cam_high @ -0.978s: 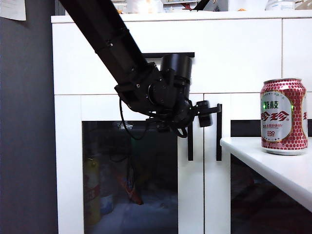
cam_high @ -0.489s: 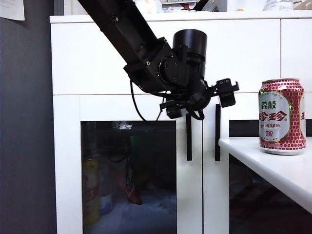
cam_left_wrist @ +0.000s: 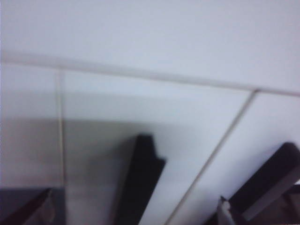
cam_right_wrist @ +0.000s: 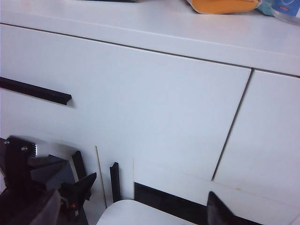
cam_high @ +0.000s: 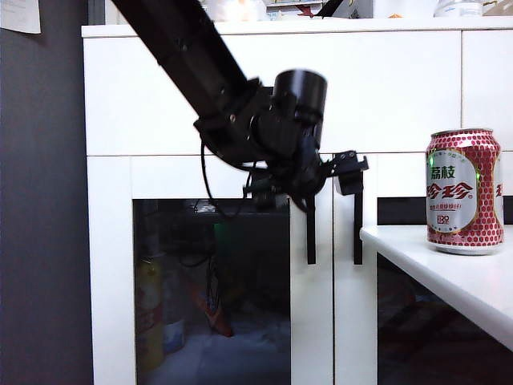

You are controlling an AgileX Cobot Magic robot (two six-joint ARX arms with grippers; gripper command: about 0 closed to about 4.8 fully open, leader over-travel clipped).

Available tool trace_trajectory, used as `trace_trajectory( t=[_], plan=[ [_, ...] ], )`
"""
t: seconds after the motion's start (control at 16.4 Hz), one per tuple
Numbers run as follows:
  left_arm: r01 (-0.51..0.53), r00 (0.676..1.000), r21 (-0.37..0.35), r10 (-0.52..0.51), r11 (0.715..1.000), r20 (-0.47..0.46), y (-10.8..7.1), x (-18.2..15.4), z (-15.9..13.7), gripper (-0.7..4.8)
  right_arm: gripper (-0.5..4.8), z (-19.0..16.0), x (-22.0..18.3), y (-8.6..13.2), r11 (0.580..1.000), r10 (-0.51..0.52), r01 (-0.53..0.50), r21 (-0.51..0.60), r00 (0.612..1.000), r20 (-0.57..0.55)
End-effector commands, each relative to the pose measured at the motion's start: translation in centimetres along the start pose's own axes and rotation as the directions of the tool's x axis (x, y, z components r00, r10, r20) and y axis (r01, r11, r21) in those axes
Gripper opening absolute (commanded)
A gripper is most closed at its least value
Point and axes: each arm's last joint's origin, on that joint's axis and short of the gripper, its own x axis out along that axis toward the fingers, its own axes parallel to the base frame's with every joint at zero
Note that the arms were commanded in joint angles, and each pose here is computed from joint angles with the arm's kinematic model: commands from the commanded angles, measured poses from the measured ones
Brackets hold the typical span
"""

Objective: Open the left door of the white cabinet, pick up a can of beverage from the table on the right, place it inside the cabinet, and finally close the cabinet door.

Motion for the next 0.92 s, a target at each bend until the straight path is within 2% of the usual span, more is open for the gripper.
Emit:
trace_trajectory(
  t=[0.06, 0.37, 0.49, 0.61, 0.79, 0.92],
  plan=[
    [0.042, 0.999, -0.021, -0.043, 0.999, -0.010, -0.1, 0.2, -0.5, 4.79, 4.00, 0.3, -0.1, 0.0, 1.000, -0.006, 0.006, -0.018, 1.000, 0.016],
    [0.041, 0.999, -0.006, -0.041, 0.999, -0.009, -0.2, 0.2, -0.5, 4.79, 4.00, 0.2, -0.1, -0.1, 0.999, -0.029, 0.030, -0.026, 0.999, 0.013],
    [0.041, 0.999, 0.016, -0.041, 0.999, -0.008, -0.1, 0.2, -0.5, 4.27, 4.00, 0.2, -0.1, -0.1, 0.999, -0.029, 0.030, -0.026, 0.999, 0.013],
    [0.039, 0.999, 0.016, -0.039, 0.999, -0.008, 0.0, 0.2, -0.4, 4.27, 4.00, 0.2, -0.1, -0.1, 0.999, -0.029, 0.030, -0.026, 0.999, 0.013],
    [0.032, 0.999, 0.075, -0.032, 0.997, -0.005, 0.4, 0.5, -0.3, 4.28, 4.00, 0.2, -0.1, -0.1, 0.999, -0.029, 0.030, -0.026, 0.999, 0.012],
    [0.031, 1.000, 0.069, -0.031, 0.997, -0.002, 0.9, 0.7, -0.1, 4.28, 4.00, 0.2, -0.1, -0.1, 0.999, -0.029, 0.029, -0.026, 1.000, 0.010]
  ],
)
